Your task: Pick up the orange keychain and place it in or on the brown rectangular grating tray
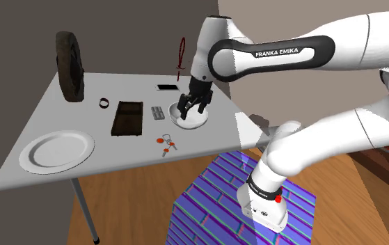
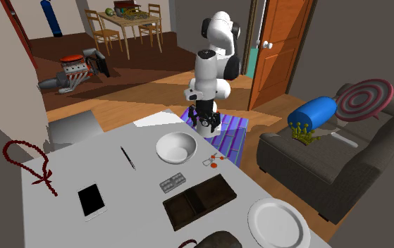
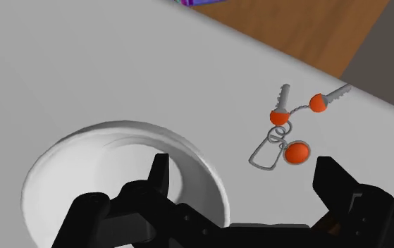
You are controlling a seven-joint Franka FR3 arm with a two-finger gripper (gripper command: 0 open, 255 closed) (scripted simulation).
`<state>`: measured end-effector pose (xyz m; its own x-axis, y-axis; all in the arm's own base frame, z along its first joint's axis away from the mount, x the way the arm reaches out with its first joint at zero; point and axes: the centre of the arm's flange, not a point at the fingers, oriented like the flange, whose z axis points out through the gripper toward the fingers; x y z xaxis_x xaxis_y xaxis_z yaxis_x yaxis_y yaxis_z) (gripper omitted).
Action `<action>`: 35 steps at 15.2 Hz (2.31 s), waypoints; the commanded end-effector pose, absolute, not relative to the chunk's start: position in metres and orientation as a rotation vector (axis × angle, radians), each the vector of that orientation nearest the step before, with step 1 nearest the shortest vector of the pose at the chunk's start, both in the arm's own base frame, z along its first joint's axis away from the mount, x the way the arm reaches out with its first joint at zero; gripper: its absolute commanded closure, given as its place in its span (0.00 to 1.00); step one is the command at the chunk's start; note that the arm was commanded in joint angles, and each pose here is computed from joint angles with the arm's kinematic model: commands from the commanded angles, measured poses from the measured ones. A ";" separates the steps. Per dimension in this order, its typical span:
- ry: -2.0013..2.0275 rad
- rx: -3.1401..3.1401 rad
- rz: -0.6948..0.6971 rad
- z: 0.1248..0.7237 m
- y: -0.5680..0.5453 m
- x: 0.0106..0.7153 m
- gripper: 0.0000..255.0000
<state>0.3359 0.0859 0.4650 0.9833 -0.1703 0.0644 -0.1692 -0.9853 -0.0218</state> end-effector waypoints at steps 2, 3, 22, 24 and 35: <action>0.285 -3.104 -0.108 0.434 0.108 0.346 0.00; 0.291 -3.101 -0.109 0.424 0.114 0.349 0.00; 0.319 -3.089 -0.111 0.334 0.148 0.369 0.00; 0.319 -3.089 -0.111 0.334 0.148 0.369 1.00; 0.319 -3.089 -0.111 0.345 0.148 0.369 1.00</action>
<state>0.3695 0.1464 0.3425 0.9754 -0.2083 0.0718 -0.2057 -0.9777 -0.0420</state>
